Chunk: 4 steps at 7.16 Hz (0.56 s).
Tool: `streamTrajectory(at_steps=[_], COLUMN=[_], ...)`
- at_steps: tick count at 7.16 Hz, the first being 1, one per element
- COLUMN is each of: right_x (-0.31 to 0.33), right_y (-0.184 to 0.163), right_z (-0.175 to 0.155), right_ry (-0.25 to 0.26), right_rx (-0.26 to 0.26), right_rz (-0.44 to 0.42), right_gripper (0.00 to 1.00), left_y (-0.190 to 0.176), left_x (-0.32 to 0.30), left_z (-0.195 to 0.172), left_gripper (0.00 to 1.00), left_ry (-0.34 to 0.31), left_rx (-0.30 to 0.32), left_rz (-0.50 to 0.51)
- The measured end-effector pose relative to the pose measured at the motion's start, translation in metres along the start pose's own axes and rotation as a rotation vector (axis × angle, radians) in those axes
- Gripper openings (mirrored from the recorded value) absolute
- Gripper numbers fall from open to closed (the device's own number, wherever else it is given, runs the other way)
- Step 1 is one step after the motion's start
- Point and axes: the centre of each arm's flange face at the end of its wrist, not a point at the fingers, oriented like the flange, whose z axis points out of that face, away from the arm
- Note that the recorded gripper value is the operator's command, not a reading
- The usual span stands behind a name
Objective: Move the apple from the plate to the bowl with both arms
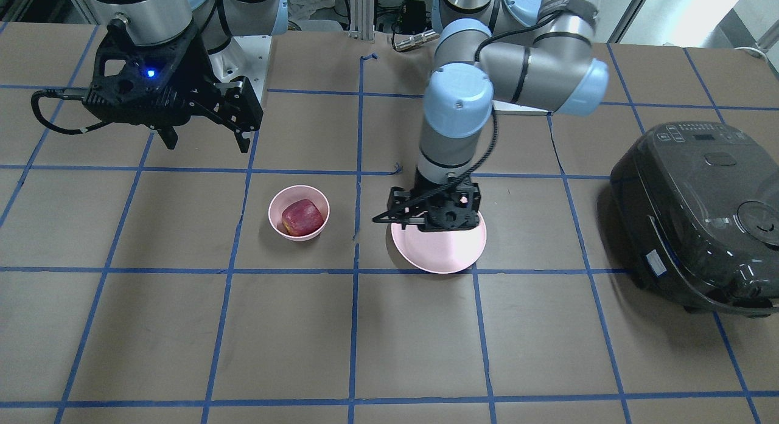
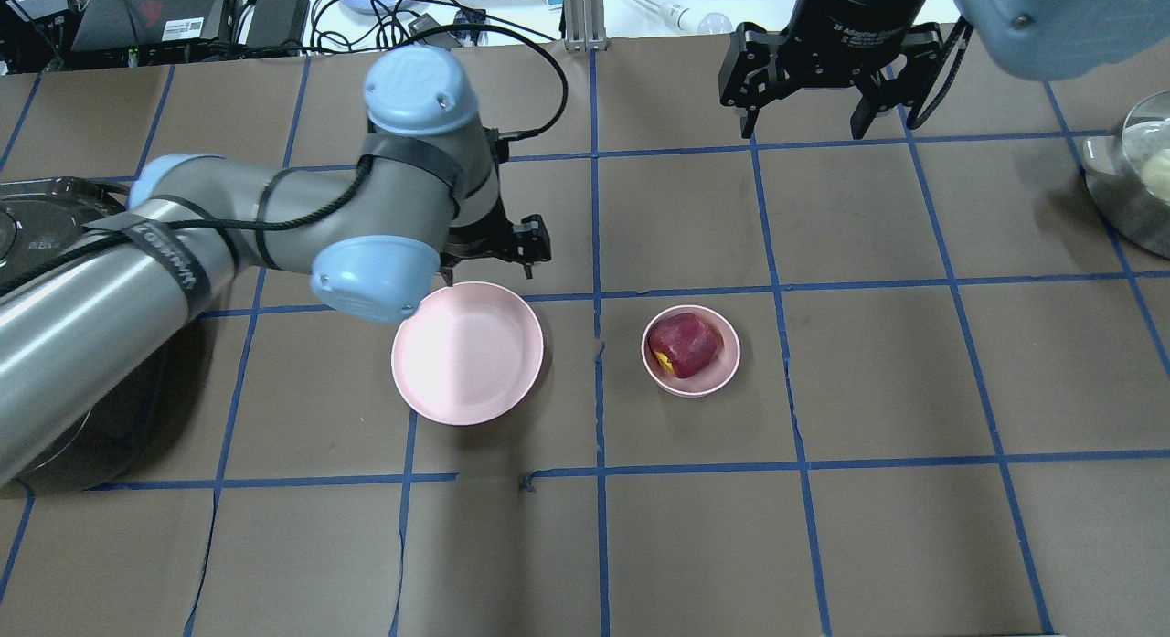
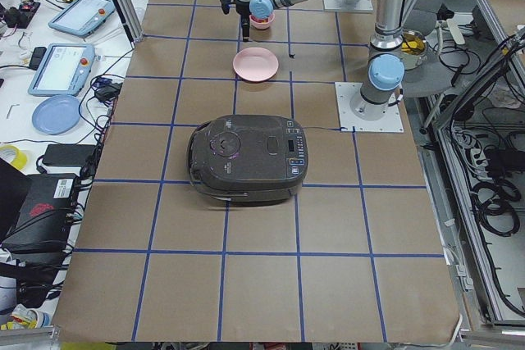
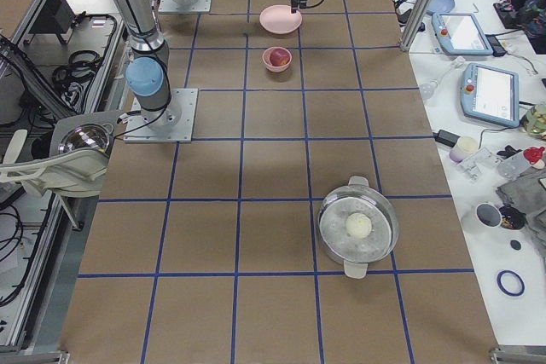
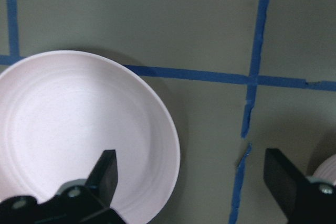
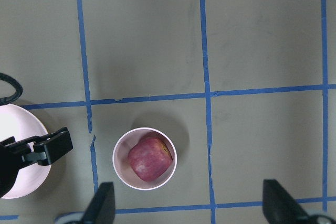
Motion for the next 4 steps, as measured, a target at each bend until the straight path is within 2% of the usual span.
streamTrajectory(at_steps=[2, 4], right_x=[0.0, 0.0], right_y=[0.0, 0.0], right_z=[0.0, 0.0], right_ry=[0.002, 0.005], right_rx=[-0.001, 0.0], right_rz=[0.0, -0.001], right_gripper=[1.0, 1.0], left_y=[-0.01, -0.001], left_x=[-0.083, -0.109], left_z=[-0.058, -0.131], left_gripper=[1.0, 1.0], left_ry=[-0.011, -0.009], left_rx=[0.015, 0.034], left_rz=[0.041, 0.047])
